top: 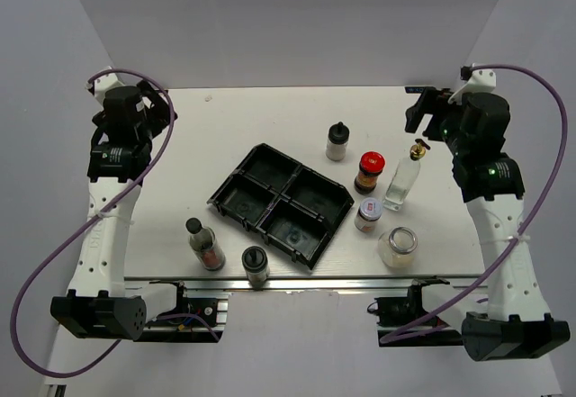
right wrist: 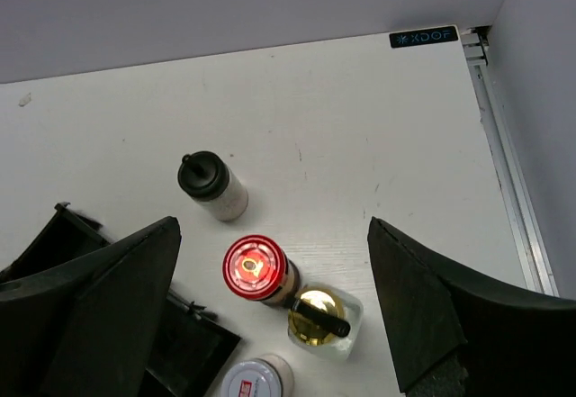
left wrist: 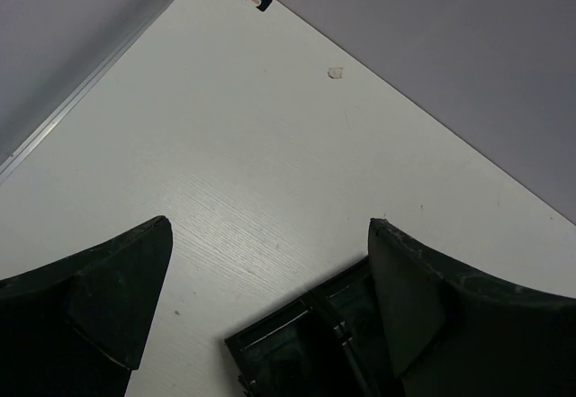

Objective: Organize the condiment bottles

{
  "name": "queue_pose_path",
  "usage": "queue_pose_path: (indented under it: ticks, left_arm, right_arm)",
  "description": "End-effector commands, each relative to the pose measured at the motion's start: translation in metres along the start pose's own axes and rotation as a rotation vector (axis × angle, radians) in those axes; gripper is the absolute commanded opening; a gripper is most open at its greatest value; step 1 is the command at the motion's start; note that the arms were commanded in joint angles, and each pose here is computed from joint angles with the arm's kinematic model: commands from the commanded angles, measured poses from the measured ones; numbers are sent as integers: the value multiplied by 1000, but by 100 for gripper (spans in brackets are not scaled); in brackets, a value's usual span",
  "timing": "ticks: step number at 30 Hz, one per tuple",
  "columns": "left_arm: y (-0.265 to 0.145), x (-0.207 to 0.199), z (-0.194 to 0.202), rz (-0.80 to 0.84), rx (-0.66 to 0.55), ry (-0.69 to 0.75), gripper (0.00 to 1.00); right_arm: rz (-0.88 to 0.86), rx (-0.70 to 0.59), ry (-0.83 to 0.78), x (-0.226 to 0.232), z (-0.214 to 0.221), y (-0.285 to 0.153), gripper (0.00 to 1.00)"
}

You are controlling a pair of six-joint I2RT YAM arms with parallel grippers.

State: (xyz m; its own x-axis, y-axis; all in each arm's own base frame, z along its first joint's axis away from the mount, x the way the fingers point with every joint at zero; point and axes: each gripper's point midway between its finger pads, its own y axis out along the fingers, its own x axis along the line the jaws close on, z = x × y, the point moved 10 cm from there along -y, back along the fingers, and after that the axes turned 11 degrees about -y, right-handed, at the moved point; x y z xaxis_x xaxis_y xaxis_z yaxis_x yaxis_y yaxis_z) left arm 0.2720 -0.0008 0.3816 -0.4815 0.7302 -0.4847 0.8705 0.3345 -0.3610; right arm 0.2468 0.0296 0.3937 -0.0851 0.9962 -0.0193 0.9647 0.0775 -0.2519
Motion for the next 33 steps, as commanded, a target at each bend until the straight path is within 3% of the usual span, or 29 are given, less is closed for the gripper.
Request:
queue_pose_path:
  ticks: [1,3,11,14,19,20,33]
  left_arm:
    - [-1,1,2,25,7,6,98]
    - [0,2,4,35,2,9,98]
    - [4,2,12,73,16,9,98]
    - [8,0,14,81,29,13,98]
    - [16,4,21,59,41,19,98]
    - [17,2,22,72,45,19,98]
    - [36,0,34,66,105,40,98]
  right_arm:
    - [-26,-136,-10,1,-10,-30,89]
    - [-22,-170,27,2,-12,-43,89]
    - [162,96,62,-9,33,-55,89]
    - [155,118,54,-9,51,-54,89]
    - [204,113,-17,-15,70,-51,89]
    - [206,66,-19,-16,68,-50,89]
    - [42,52,-59,-2,89,-13,89]
